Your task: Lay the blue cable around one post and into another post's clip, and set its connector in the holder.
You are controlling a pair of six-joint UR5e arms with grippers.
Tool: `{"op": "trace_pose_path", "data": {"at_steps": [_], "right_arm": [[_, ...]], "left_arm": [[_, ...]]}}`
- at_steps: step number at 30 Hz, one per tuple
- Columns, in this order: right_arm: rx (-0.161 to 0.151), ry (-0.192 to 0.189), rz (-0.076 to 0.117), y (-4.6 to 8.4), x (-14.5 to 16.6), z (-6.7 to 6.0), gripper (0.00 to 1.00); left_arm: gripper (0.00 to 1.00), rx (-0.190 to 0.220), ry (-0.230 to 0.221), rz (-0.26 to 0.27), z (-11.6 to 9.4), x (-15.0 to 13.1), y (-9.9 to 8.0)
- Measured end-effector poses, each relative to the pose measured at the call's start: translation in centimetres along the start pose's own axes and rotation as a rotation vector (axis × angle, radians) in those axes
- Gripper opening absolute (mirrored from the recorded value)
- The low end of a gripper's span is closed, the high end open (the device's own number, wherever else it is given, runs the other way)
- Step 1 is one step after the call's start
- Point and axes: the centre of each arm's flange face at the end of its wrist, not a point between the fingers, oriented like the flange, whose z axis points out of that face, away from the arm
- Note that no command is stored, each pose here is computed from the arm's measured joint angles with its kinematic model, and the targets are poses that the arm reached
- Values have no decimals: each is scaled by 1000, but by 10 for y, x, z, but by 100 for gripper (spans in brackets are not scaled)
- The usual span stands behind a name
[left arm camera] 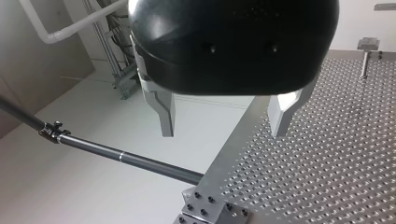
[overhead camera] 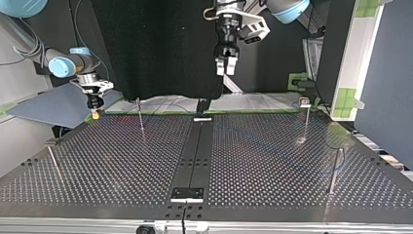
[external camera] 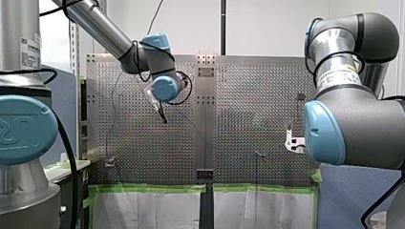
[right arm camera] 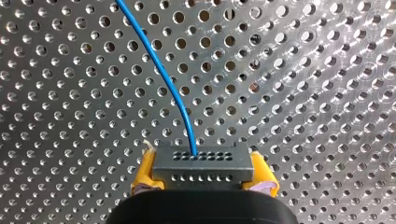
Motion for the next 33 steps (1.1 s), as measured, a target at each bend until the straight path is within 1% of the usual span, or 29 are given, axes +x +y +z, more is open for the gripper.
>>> {"op": "trace_pose_path", "data": {"at_steps": [6, 12, 15, 19, 27, 30, 33], "right_arm": [[0, 0, 1, 0, 0, 0, 0], [1, 0, 1, 0, 0, 0, 0], [1, 0, 1, 0, 0, 0, 0], [1, 0, 1, 0, 0, 0, 0], [1, 0, 1, 0, 0, 0, 0], [1, 0, 1, -1, 0, 0, 0], [2, 0, 1, -1, 0, 0, 0]], "left_arm": [[100, -1, 9, 11, -15, 15, 18], [100, -11, 43, 47, -31, 38, 37], [100, -20, 74, 77, -41, 51, 48], [100, -36, 131, 134, -60, 68, 67], [100, -46, 183, 187, -91, 61, 89], [100, -53, 219, 215, -104, 62, 99], [100, -62, 267, 253, -119, 70, 112]]}}
